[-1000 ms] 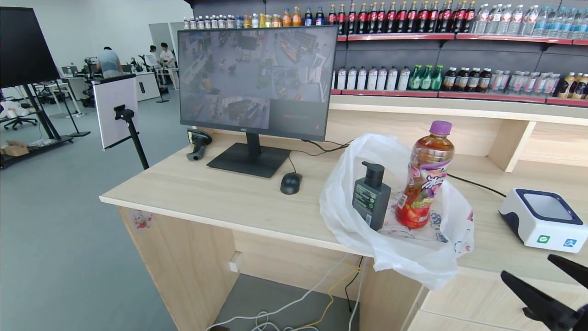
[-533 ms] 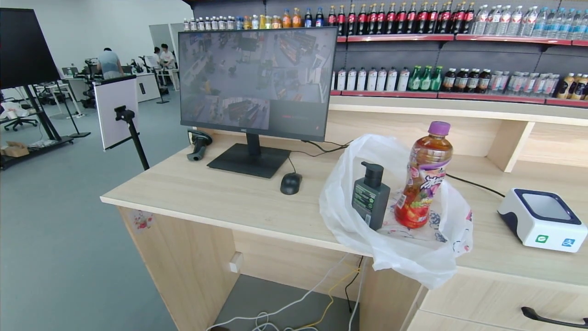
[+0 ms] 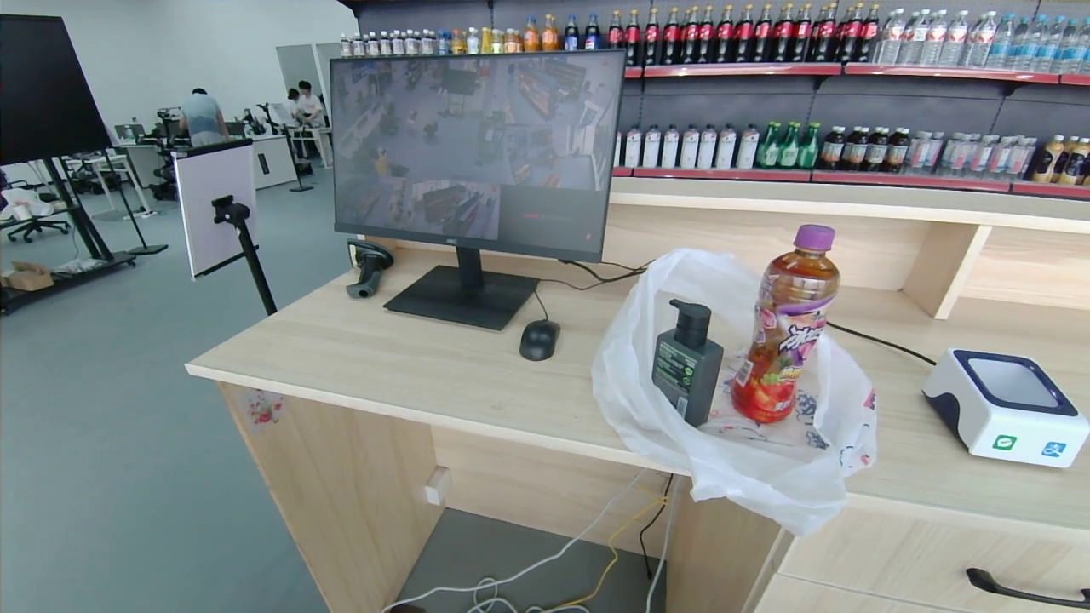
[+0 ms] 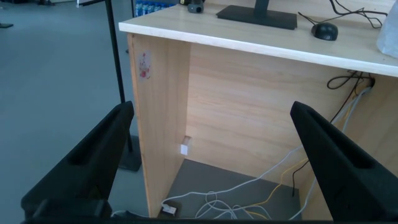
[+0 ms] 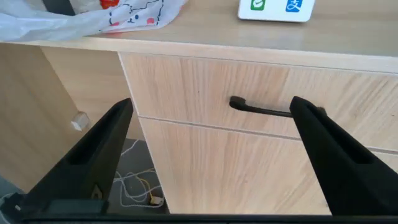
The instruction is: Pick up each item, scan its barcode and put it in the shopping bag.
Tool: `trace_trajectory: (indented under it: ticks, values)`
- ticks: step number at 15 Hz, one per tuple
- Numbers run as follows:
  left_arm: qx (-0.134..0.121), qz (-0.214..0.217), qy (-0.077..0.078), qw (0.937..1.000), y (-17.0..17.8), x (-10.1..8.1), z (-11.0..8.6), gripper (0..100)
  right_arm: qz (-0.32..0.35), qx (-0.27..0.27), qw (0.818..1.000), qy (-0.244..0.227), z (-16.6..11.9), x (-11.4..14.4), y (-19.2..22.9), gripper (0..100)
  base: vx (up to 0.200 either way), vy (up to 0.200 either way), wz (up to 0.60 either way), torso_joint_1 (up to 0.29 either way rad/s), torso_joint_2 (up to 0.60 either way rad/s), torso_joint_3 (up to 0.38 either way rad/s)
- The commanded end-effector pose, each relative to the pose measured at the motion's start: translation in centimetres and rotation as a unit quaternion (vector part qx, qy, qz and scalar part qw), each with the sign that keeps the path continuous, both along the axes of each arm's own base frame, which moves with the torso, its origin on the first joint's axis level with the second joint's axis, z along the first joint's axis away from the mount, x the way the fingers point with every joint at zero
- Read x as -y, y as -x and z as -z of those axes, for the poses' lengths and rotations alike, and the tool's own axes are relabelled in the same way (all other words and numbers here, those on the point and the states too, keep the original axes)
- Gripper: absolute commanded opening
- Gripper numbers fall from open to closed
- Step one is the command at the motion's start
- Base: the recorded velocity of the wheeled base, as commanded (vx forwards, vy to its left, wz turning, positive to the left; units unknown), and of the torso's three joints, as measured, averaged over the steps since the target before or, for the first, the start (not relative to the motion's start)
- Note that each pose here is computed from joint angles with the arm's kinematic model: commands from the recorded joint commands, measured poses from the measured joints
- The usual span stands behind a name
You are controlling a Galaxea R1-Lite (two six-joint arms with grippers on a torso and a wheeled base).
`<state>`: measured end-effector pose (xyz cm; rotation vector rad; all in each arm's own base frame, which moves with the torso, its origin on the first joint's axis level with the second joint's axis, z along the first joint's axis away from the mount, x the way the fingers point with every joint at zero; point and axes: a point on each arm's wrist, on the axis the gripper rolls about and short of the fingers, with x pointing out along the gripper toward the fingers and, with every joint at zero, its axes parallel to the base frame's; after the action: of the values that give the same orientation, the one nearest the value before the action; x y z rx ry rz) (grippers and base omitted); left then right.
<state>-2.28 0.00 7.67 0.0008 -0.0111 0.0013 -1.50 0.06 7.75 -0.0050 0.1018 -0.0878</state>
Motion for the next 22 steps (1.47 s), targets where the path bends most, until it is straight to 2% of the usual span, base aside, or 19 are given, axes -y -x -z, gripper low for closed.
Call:
trace_trajectory:
  ticks: [1,4,7,9,11,18,20,22]
  values:
    - [0.001,0.0,0.0,1.0,0.0,0.0,-0.01,100,-0.005,0.01,1.0,0.001,0.04,0.04,0.17,100,0.0,0.0,0.0,0.0,0.0,0.0]
    - [0.001,0.0,0.002,1.0,0.0,0.0,-0.01,100,0.005,0.006,1.0,-0.005,-0.01,0.02,0.07,100,0.0,0.0,0.0,0.0,0.0,0.0]
    - [0.001,0.0,0.001,1.0,0.0,0.0,-0.01,100,-0.052,0.023,0.998,0.01,0.07,0.18,0.35,100,0.0,0.0,0.0,0.0,0.0,0.0]
    - [0.001,0.0,0.001,1.0,0.0,0.0,-0.01,100,-0.029,0.052,0.998,-0.002,0.19,0.1,0.79,100,0.0,0.0,0.0,0.0,0.0,0.0]
    - [0.001,0.0,0.001,1.0,0.0,0.0,-0.01,100,-0.029,0.052,0.998,-0.002,0.19,0.1,0.79,100,0.0,0.0,0.0,0.0,0.0,0.0]
    - [0.001,0.0,0.001,1.0,0.0,0.0,-0.01,100,-0.031,0.051,0.998,0.004,0.19,0.1,0.79,100,-0.2,0.0,0.0,0.005,0.0,0.001]
    - [0.001,0.001,0.0,1.0,0.0,0.0,-0.02,100,-0.031,0.051,0.998,0.003,0.2,0.1,0.79,100,0.0,0.0,0.0,0.0,0.0,0.0]
    - [0.001,0.0,0.0,1.0,0.0,0.0,-0.01,100,-0.031,0.051,0.998,0.001,0.19,0.1,0.79,100,0.0,0.0,-0.6,-0.012,0.0,0.002]
